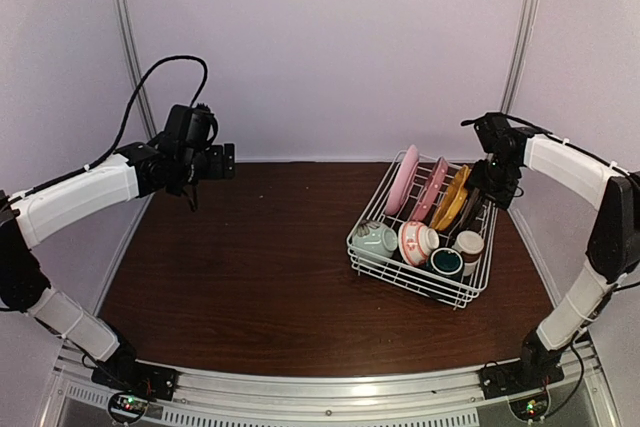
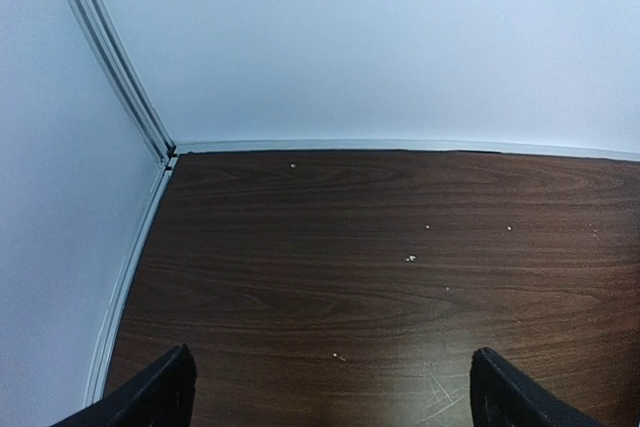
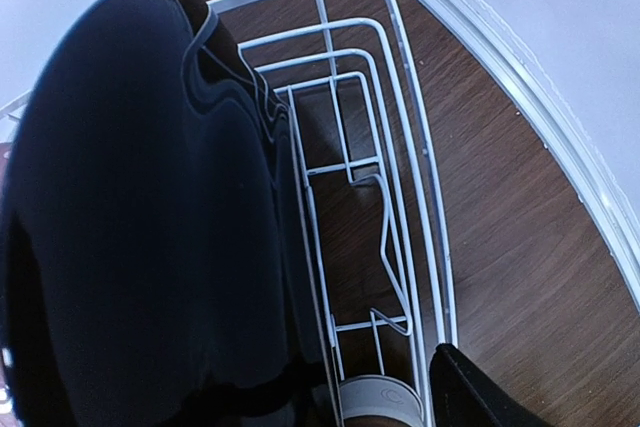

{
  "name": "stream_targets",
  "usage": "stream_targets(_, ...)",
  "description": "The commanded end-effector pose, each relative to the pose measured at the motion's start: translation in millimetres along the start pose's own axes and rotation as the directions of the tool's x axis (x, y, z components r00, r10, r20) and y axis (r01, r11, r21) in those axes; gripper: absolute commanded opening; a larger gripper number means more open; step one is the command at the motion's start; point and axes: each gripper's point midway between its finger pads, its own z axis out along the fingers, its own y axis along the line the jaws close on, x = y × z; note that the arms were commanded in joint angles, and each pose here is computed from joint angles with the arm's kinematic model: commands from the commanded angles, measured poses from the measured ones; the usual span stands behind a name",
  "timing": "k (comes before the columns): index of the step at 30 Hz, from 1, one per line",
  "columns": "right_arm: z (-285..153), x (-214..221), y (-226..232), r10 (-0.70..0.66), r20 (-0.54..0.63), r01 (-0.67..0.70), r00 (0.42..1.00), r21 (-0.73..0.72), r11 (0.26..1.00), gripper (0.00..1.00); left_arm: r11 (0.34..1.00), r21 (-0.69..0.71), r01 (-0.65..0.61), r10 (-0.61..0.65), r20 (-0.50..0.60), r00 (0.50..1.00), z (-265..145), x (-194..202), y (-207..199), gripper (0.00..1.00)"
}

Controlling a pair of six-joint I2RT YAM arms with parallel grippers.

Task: Unload the mixed dishes from the dish rack
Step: Grab the cup from the plate.

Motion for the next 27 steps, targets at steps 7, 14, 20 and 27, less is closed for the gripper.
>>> stream_targets(7,15,1,-2,-0.024,-0.005,0.025,1.0,0.023,0.999,0.58,1.0,-0.007,0.022,-0.021,0.017,1.0,0,-9,-2,0.97)
stream_targets(14,12,-3,2,-0.029,0.0,0.029,1.0,0.01,1.0,0.5,1.0,-0.01,0.024,-0.023,0.017,1.0,-1,-9,-1,0.97)
stream_targets(20,5,-7,6,-0.03,0.006,0.03,1.0,-0.006,1.0,0.31,1.0,-0.011,0.025,-0.025,0.018,1.0,-1,-10,-1,0.97)
stream_targets(27,-8,-16,9,-0.035,0.027,0.036,0.999,-0.019,0.999,0.24,1.0,-0.01,0.027,-0.027,0.018,0.999,-1,-10,-1,0.97)
